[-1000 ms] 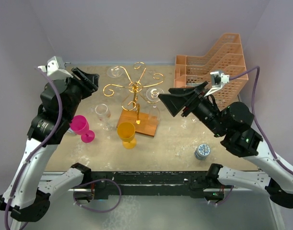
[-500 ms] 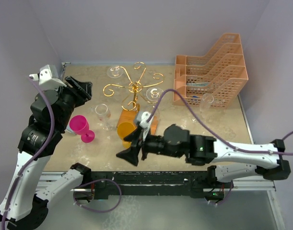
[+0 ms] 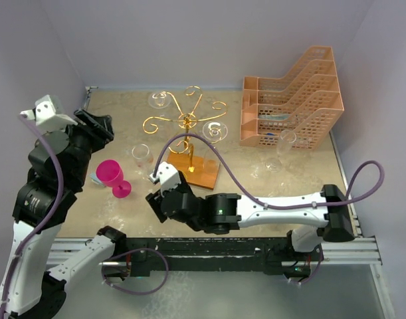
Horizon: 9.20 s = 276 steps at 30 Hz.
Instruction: Place the wine glass upside down on the wine glass rack
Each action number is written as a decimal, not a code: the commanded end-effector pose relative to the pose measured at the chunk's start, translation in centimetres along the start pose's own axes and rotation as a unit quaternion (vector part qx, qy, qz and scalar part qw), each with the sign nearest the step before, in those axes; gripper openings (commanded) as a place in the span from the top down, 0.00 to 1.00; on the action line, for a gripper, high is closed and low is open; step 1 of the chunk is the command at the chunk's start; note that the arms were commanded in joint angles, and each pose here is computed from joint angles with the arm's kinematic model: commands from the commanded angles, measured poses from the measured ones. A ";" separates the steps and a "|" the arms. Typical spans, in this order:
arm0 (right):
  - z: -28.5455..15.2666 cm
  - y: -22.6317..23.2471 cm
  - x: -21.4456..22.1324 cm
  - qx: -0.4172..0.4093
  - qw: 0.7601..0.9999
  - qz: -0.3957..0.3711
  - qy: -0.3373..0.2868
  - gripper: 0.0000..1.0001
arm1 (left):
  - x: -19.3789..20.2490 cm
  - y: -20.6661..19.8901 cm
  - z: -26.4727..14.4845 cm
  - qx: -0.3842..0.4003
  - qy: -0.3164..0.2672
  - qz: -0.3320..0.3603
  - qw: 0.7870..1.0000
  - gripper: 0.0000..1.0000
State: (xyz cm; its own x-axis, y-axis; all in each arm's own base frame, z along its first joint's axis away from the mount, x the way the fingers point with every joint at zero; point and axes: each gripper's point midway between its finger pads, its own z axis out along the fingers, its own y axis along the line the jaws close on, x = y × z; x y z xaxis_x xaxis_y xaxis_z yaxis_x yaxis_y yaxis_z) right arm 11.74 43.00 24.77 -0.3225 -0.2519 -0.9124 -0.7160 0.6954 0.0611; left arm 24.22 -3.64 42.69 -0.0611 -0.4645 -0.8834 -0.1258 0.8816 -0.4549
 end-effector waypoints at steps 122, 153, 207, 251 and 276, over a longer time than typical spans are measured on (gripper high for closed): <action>-16.9 -8.2 -28.0 -0.147 0.702 0.512 -0.473 1.00 | -7.1 -13.3 -7.5 0.336 0.022 -0.312 0.888 0.42; -13.7 -8.3 -29.6 -0.056 0.715 0.477 -0.507 1.00 | -4.9 -10.3 -3.2 0.206 0.028 -0.375 0.903 0.52; -19.8 -8.1 -22.2 -0.155 0.830 0.444 -0.299 0.37 | -0.5 -13.8 -7.6 0.457 -0.025 0.129 0.879 1.00; -13.0 -1.6 -20.4 -0.237 0.799 0.510 -0.213 0.88 | 6.7 -13.3 -13.8 0.631 0.028 0.226 0.741 0.98; -10.0 -9.4 -12.6 0.005 0.727 0.672 -0.143 1.00 | 3.8 -8.3 -8.6 0.376 0.048 0.087 0.921 0.52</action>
State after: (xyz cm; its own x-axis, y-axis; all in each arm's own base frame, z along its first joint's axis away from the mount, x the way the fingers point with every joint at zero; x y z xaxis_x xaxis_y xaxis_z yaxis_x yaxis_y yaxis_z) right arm 14.34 35.67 39.11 -0.7073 0.6944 -0.1324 0.0347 0.2213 0.9746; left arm 14.46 -14.72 41.06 -0.1219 -0.1259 -0.9845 0.7221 0.6693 -0.1750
